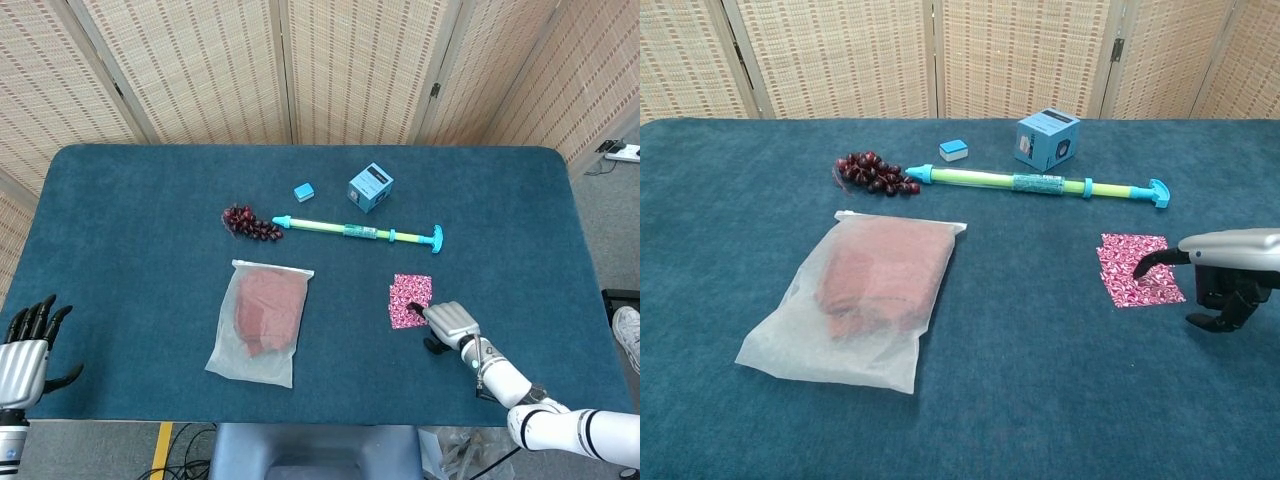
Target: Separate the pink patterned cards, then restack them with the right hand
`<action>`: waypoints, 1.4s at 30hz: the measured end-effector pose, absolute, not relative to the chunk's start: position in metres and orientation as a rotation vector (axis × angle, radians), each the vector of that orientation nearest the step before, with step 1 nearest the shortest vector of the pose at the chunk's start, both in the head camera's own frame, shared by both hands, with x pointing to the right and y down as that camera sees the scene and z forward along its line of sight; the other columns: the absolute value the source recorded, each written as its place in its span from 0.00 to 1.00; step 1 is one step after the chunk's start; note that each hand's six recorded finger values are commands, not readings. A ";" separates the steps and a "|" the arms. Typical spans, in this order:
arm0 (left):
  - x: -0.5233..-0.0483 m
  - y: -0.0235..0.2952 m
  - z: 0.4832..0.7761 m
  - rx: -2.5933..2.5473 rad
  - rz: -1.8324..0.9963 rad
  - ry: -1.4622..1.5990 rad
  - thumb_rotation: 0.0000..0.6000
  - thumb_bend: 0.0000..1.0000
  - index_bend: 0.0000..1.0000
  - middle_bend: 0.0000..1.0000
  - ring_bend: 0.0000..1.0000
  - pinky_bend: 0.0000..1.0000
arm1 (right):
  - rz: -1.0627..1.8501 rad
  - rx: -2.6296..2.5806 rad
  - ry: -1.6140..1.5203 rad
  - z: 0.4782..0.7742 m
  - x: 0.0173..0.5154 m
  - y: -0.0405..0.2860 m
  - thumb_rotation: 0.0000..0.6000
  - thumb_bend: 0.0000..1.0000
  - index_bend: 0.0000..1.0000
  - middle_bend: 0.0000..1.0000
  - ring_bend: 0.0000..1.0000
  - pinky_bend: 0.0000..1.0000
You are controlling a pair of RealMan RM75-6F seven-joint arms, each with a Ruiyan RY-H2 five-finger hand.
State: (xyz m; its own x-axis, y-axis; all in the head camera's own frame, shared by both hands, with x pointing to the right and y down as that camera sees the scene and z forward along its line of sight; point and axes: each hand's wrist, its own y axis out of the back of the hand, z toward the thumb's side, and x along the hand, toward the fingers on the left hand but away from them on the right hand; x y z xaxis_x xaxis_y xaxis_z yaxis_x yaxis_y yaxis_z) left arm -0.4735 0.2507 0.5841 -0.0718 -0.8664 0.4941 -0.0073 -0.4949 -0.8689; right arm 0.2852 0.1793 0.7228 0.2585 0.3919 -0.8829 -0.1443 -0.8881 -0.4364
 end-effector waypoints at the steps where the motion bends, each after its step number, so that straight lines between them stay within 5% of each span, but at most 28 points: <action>1: -0.473 0.251 0.584 -1.538 -1.645 0.962 1.00 0.23 0.16 0.03 0.02 0.09 | 1.665 -2.108 -0.220 0.722 0.285 0.182 1.00 0.50 0.13 0.97 1.00 1.00; 12: -0.472 0.252 0.585 -1.547 -1.635 0.964 1.00 0.23 0.16 0.03 0.02 0.09 | 1.657 -2.122 -0.212 0.707 0.288 0.203 1.00 0.50 0.13 0.97 1.00 1.00; 19: -0.471 0.252 0.585 -1.555 -1.629 0.970 1.00 0.23 0.16 0.03 0.02 0.09 | 1.642 -2.085 -0.307 0.698 0.294 0.185 1.00 0.50 0.13 0.97 1.00 1.00; 42: -0.474 0.256 0.579 -1.533 -1.640 0.974 1.00 0.23 0.16 0.03 0.02 0.09 | 1.715 -2.064 -0.306 0.732 0.296 0.161 1.00 0.50 0.13 0.96 1.00 1.00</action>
